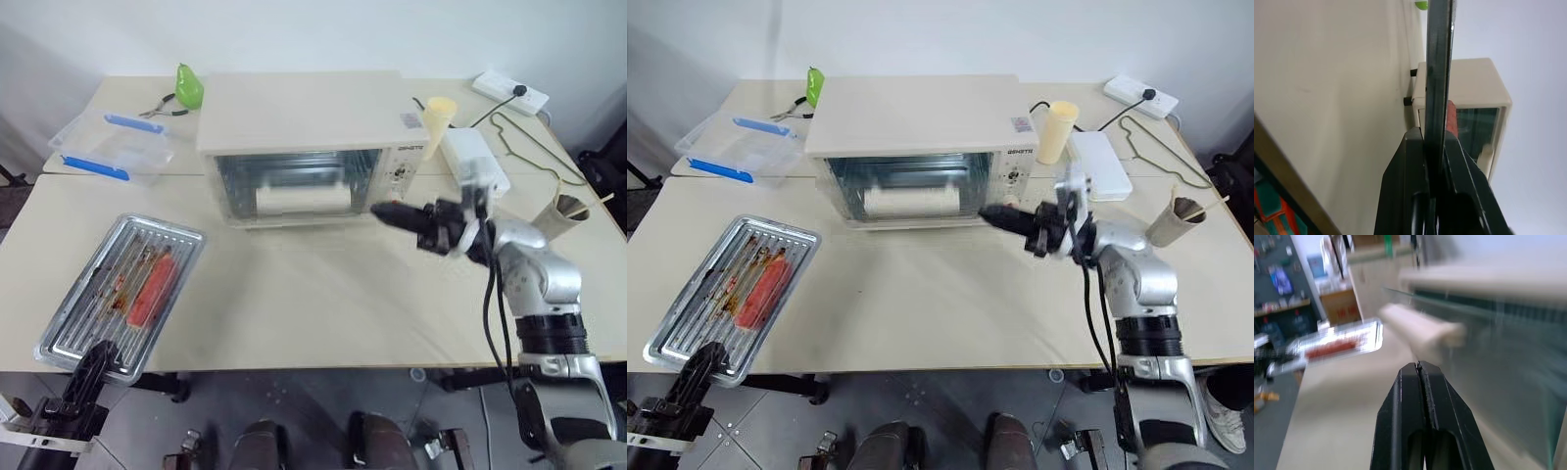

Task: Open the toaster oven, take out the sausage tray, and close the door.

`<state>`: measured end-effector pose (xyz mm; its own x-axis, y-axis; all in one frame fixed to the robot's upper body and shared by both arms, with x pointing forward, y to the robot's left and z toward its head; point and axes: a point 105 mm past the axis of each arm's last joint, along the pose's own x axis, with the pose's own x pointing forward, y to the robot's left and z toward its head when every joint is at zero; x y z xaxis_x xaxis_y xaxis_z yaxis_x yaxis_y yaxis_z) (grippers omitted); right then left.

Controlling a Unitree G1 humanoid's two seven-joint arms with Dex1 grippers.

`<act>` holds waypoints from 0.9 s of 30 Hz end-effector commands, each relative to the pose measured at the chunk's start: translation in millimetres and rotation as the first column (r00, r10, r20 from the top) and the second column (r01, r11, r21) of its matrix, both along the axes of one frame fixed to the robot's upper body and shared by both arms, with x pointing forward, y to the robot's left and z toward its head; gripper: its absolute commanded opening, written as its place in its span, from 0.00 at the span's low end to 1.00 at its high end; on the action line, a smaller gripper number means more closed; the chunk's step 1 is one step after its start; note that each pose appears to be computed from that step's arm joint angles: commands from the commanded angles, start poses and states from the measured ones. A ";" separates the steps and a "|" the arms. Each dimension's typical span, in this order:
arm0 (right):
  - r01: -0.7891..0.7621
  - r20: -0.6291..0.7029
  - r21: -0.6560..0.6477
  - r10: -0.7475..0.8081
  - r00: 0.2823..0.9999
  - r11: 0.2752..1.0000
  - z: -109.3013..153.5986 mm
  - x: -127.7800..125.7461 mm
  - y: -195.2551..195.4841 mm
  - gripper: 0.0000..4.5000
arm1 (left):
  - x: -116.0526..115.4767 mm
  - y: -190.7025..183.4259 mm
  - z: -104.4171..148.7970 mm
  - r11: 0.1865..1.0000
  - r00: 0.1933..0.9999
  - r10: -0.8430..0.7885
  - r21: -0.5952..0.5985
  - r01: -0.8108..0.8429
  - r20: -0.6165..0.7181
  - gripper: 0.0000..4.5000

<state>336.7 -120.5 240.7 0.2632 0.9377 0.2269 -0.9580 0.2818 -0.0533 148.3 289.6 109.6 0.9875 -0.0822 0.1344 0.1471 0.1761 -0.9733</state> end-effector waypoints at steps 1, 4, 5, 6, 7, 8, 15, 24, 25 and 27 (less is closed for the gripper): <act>-0.009 0.034 0.044 0.007 0.999 0.999 15.4 -3.5 2.5 0.01 | -2.3 -5.4 13.5 0.999 0.998 -0.038 0.027 0.036 0.052 0.00; 0.027 0.080 -0.053 -0.023 0.997 0.998 10.2 -2.4 7.8 0.01 | 1.9 -10.3 14.6 0.996 0.997 -0.073 0.046 0.071 0.036 0.00; 0.054 0.079 -0.096 -0.046 0.996 0.994 4.7 -0.4 6.1 0.01 | 2.5 -15.5 14.1 0.993 0.994 -0.105 0.050 0.104 0.029 0.00; 0.072 0.082 -0.119 -0.062 0.995 0.990 1.1 -0.8 2.5 0.01 | 2.3 -20.4 12.0 0.989 0.990 -0.140 0.051 0.139 0.013 0.00; 0.083 0.081 -0.107 -0.075 0.994 0.991 2.1 -2.0 -1.2 0.05 | 0.9 -24.9 10.1 0.983 0.984 -0.177 0.054 0.177 -0.006 0.00; 0.088 0.095 -0.111 -0.078 0.992 0.990 2.2 -5.2 -4.5 0.09 | 1.0 -27.8 8.8 0.978 0.980 -0.199 0.053 0.200 -0.016 0.00; 0.034 0.206 -0.386 0.051 0.977 0.922 -30.9 -53.3 -25.0 0.60 | 11.8 -48.2 14.9 0.909 0.915 -0.403 0.101 0.404 -0.031 0.00; 0.148 0.145 -0.435 -0.093 0.985 0.888 -51.4 -68.3 -70.6 0.99 | 35.7 -79.8 19.1 0.677 0.692 -0.711 0.146 0.721 -0.126 0.00; 0.176 0.140 -0.432 -0.127 0.982 0.884 -51.7 -68.6 -76.9 0.99 | 42.6 -83.4 18.6 0.645 0.660 -0.739 0.141 0.751 -0.136 0.00; 0.212 0.142 -0.431 -0.166 0.976 0.877 -52.3 -72.7 -83.4 0.99 | 54.5 -89.0 19.1 0.591 0.605 -0.782 0.129 0.796 -0.151 0.00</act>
